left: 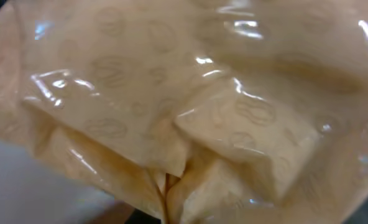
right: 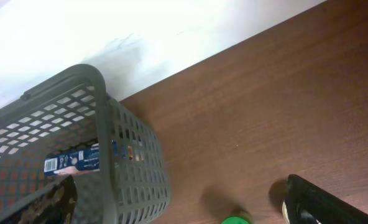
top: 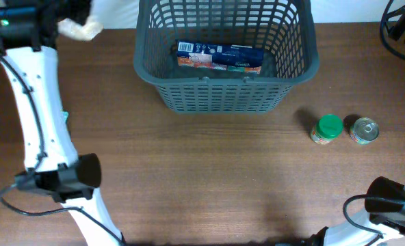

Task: Pack container
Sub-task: 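Carry the tan bag into the basket and release it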

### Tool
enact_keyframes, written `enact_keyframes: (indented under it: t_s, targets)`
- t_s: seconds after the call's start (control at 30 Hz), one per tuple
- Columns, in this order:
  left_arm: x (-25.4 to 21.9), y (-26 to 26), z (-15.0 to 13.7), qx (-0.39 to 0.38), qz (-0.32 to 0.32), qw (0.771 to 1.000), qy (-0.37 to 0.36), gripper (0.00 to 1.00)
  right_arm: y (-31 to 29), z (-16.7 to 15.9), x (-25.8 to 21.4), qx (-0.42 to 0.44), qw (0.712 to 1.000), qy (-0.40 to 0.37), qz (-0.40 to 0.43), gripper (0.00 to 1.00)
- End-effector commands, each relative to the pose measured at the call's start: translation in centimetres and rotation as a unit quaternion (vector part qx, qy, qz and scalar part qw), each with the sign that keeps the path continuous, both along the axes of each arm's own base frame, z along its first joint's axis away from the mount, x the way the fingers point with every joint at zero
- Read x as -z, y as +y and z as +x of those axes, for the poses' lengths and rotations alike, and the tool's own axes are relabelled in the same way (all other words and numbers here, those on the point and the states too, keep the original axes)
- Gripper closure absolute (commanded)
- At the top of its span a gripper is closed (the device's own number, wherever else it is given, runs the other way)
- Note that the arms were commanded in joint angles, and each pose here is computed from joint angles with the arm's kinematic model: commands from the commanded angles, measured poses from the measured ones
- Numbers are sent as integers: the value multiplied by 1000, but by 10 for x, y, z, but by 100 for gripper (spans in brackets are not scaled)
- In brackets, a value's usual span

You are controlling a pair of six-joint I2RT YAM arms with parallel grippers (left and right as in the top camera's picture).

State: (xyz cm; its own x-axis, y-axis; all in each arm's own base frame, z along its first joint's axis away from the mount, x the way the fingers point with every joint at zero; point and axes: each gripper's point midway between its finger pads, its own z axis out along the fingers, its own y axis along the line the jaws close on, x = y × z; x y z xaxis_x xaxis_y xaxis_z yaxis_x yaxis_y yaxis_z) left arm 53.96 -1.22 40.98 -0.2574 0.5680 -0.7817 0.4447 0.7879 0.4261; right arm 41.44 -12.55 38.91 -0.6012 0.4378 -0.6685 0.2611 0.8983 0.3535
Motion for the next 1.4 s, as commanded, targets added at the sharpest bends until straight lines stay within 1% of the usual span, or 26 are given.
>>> enact_keyframes:
  t_s: [0.0, 0.07, 0.1, 0.17, 0.2, 0.3, 0.37, 0.47, 0.57, 0.63, 0.67, 0.7, 0.77, 0.83, 0.97, 1.1, 1.2, 1.3, 1.33, 1.37]
  targets:
    - [-52, -95, -41, 234, 116, 956, -131, 98, -4, 0, -1, 5, 1000, -2, -3, 1]
    - [-49, -130, -50, 298, 136, 933, -151, 98, -3, 0, -1, 5, 1000, -1, -3, 1]
    - [-46, -140, -52, 316, 147, 924, -157, 98, -4, 0, -1, 5, 1000, -2, -3, 1]
    - [-33, -167, -54, 360, 180, 899, -171, 98, -4, 0, -1, 5, 1000, -2, -3, 1]
    - [-25, -182, -54, 377, 182, 892, -169, 98, -4, 0, -1, 5, 1000, -2, -3, 1]
    - [5, -216, -51, 410, 172, 884, -143, 98, -4, 0, -1, 5, 1000, -2, -3, 1]
    - [34, -234, -40, 414, 174, 886, -115, 98, -3, 0, -1, 5, 1000, -1, -3, 1]
    - [74, -251, -19, 372, 173, 910, -61, 98, -3, 0, -1, 5, 1000, -1, -3, 1]
    - [114, -264, -7, 324, 197, 925, -7, 99, -4, 0, -1, 5, 1000, -2, -3, 1]
    - [138, -275, -6, 308, 223, 925, 18, 98, -4, 0, -1, 5, 1000, -2, -3, 1]
    - [161, -279, -7, 297, 247, 921, 44, 98, -4, 0, -1, 5, 1000, -2, -3, 1]
    - [172, -283, -9, 300, 253, 918, 56, 99, -4, 0, -1, 5, 1000, -2, -3, 1]
    - [195, -295, -18, 320, 248, 910, 83, 98, -4, 0, -1, 5, 1000, -2, -3, 1]
    - [218, -306, -23, 318, 236, 911, 113, 98, -4, 0, -1, 5, 1000, -2, -3, 1]
    - [240, -318, -29, 322, 232, 908, 136, 99, -4, 0, -1, 5, 1000, -2, -3, 1]
    - [254, -319, -35, 299, 204, 916, 175, 98, -3, 0, -1, 5, 1000, -1, -3, 1]
    - [258, -324, -48, 319, 186, 908, 197, 98, -4, 0, -1, 5, 1000, -2, -3, 1]
    - [259, -325, -52, 325, 181, 906, 202, 98, -4, 0, -1, 5, 1000, -2, -3, 1]
    - [259, -325, -52, 325, 181, 906, 202, 97, -4, 0, -1, 5, 1000, -2, -3, 1]
    - [259, -326, -52, 325, 180, 906, 202, 78, -3, 0, -1, 5, 1000, -1, -3, 1]
